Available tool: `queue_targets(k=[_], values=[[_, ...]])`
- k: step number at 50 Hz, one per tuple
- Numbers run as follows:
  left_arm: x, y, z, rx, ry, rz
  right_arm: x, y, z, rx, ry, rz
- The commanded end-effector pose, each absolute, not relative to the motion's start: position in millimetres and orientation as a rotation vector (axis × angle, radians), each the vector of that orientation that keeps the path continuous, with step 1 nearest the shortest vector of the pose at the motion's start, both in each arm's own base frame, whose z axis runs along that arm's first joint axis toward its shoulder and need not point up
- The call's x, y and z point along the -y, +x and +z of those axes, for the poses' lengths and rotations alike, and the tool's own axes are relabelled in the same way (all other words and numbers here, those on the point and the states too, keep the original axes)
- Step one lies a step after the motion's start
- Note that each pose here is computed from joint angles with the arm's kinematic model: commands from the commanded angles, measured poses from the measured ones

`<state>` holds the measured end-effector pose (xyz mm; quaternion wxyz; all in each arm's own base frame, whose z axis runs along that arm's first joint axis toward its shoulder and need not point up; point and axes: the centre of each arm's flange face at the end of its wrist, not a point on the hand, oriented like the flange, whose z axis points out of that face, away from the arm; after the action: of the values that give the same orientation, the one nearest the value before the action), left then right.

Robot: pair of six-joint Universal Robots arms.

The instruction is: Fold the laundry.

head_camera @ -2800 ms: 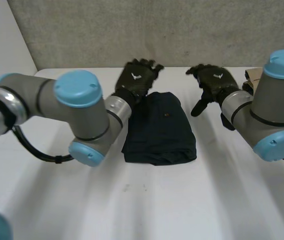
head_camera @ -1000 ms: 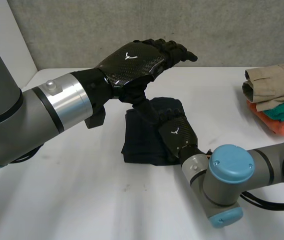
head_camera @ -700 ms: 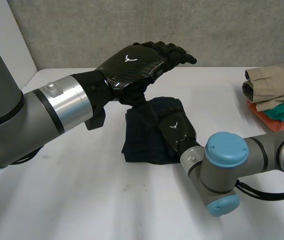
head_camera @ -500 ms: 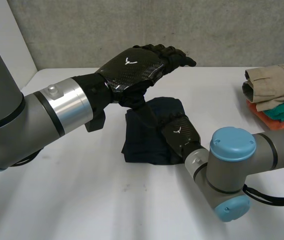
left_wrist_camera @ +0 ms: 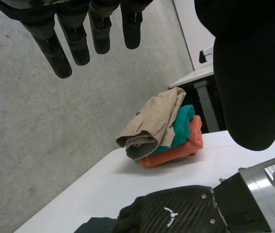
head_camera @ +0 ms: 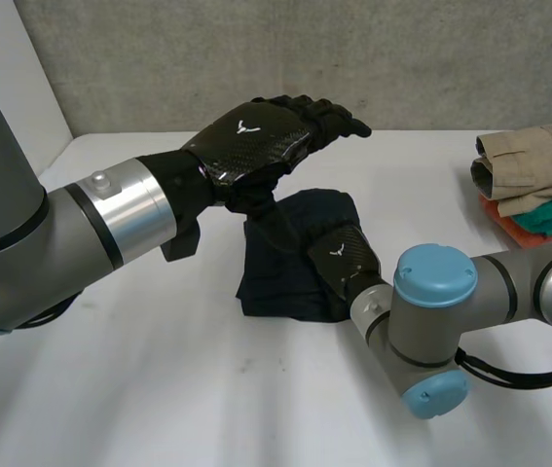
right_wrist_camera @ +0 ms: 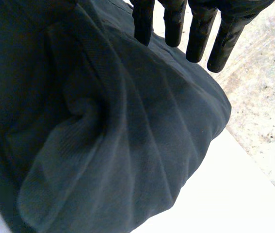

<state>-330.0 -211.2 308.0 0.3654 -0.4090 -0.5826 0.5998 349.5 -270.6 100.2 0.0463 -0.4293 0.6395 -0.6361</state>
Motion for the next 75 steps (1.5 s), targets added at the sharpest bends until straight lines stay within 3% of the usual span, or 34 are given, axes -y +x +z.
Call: queue_targets(k=[1,18,25,34,60,75], values=[[212.4,-329.0,308.5,1.499,-1.050,1.545,277.8,354.7,104.0,-1.927,-1.297,-1.972],[215.7,-322.6,297.8,1.546,-1.035,1.523,290.9,364.6,92.4,-1.931,-1.322,-1.950],[218.4,-319.3,297.2,1.558,-1.028,1.529,298.5,363.1,110.1,-1.909,-1.283,-2.002],[215.7,-314.6,302.7,1.553,-1.023,1.545,335.5,320.9,136.0,-1.983,-1.198,-2.091],[215.6,-310.2,299.1,1.573,-1.015,1.539,301.8,305.2,123.5,-2.065,-1.279,-1.875],[216.2,-310.5,299.2,1.570,-1.015,1.542,310.5,310.9,104.5,-2.062,-1.325,-1.870]])
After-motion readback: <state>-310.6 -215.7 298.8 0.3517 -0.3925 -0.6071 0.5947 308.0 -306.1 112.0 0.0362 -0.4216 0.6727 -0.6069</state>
